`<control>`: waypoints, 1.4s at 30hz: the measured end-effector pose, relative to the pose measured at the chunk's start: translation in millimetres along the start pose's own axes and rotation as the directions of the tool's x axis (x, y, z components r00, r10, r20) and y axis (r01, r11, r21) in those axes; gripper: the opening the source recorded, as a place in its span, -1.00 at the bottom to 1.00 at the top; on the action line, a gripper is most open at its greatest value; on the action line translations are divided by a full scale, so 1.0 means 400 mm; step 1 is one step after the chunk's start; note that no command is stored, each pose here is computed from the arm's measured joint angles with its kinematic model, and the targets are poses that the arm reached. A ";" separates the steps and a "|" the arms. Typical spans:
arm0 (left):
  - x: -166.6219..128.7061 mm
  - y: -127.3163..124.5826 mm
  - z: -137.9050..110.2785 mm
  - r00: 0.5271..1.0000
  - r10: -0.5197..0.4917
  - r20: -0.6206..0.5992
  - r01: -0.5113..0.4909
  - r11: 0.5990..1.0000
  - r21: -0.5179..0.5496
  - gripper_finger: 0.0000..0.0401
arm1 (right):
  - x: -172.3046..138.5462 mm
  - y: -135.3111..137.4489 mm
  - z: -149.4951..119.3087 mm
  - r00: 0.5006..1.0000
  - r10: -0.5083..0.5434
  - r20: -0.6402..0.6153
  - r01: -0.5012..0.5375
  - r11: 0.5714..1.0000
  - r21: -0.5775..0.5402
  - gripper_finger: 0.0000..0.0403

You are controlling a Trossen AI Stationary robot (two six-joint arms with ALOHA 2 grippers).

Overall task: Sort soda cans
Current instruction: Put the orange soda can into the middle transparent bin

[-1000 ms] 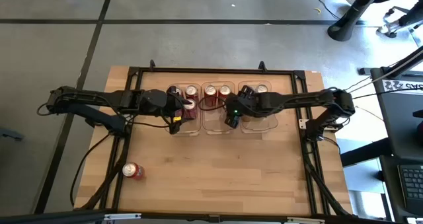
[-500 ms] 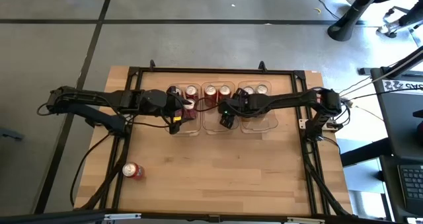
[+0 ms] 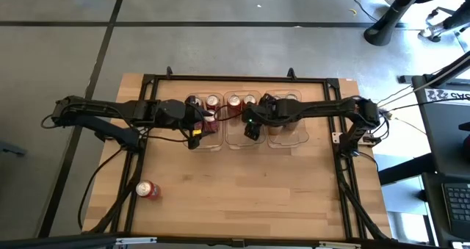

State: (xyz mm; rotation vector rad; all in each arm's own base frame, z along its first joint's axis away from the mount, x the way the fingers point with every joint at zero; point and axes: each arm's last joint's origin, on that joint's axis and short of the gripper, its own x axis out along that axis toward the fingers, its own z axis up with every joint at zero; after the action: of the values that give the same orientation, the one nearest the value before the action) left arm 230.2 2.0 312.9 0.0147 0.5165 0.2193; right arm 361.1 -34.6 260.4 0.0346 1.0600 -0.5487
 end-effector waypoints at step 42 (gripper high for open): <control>-0.175 -0.222 -0.074 0.843 -0.272 -0.463 0.308 0.952 0.000 0.53 | -0.115 0.235 -0.185 0.989 0.085 0.120 -0.084 0.996 -0.008 0.94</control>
State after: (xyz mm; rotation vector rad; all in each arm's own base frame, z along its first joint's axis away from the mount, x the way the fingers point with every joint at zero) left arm 174.6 -100.7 315.4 -0.0441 0.9926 -0.1027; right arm 325.3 86.7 239.9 0.0431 0.9372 -0.4667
